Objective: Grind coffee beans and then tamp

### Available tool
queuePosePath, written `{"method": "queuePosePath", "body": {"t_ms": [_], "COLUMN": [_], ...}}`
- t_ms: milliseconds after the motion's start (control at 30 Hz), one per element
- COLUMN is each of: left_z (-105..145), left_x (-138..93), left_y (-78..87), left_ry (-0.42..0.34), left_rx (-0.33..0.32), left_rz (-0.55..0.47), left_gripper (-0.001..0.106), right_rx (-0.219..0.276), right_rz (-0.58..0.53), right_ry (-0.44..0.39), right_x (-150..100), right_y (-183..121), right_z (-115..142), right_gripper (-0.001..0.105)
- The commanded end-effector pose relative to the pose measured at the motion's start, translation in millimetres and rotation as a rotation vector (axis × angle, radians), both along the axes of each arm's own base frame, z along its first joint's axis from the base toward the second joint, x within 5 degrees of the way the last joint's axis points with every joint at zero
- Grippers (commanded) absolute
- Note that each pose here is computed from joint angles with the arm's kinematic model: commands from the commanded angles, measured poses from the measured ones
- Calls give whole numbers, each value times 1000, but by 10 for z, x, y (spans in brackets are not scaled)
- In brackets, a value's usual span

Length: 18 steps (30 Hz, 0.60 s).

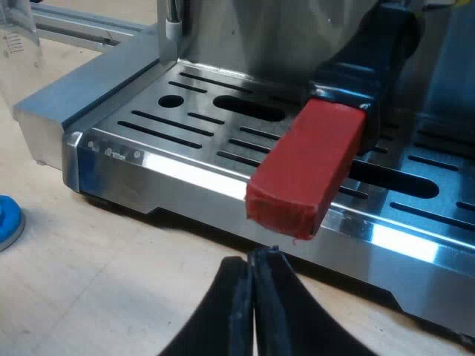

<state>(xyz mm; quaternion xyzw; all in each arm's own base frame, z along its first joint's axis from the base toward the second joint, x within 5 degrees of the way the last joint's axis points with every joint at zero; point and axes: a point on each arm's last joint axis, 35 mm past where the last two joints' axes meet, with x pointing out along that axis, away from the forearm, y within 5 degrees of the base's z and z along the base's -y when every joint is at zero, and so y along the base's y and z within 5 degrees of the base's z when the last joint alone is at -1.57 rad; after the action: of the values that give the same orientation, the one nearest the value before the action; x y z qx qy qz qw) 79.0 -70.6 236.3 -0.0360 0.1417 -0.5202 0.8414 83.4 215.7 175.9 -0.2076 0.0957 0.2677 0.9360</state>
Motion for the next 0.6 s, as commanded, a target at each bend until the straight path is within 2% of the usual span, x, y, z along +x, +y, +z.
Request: {"method": "queuePosePath", "body": {"t_ms": [33, 233, 600], "left_z": [3, 12, 12], "left_x": [-6, -15, -15], "left_y": [-11, -16, -16], "left_ry": [-6, -7, -4], "left_rx": [-11, -21, -22], "left_rz": [-25, -58, -58], "left_gripper": [79, 79, 79], "right_rx": [29, 57, 60], "right_rz": [-13, -56, -96], "right_ry": [-15, -34, -36], "right_x": [9, 47, 138], "right_y": [10, 1, -37], "right_z": [35, 68, 71], "right_gripper": [0, 0, 0]}}
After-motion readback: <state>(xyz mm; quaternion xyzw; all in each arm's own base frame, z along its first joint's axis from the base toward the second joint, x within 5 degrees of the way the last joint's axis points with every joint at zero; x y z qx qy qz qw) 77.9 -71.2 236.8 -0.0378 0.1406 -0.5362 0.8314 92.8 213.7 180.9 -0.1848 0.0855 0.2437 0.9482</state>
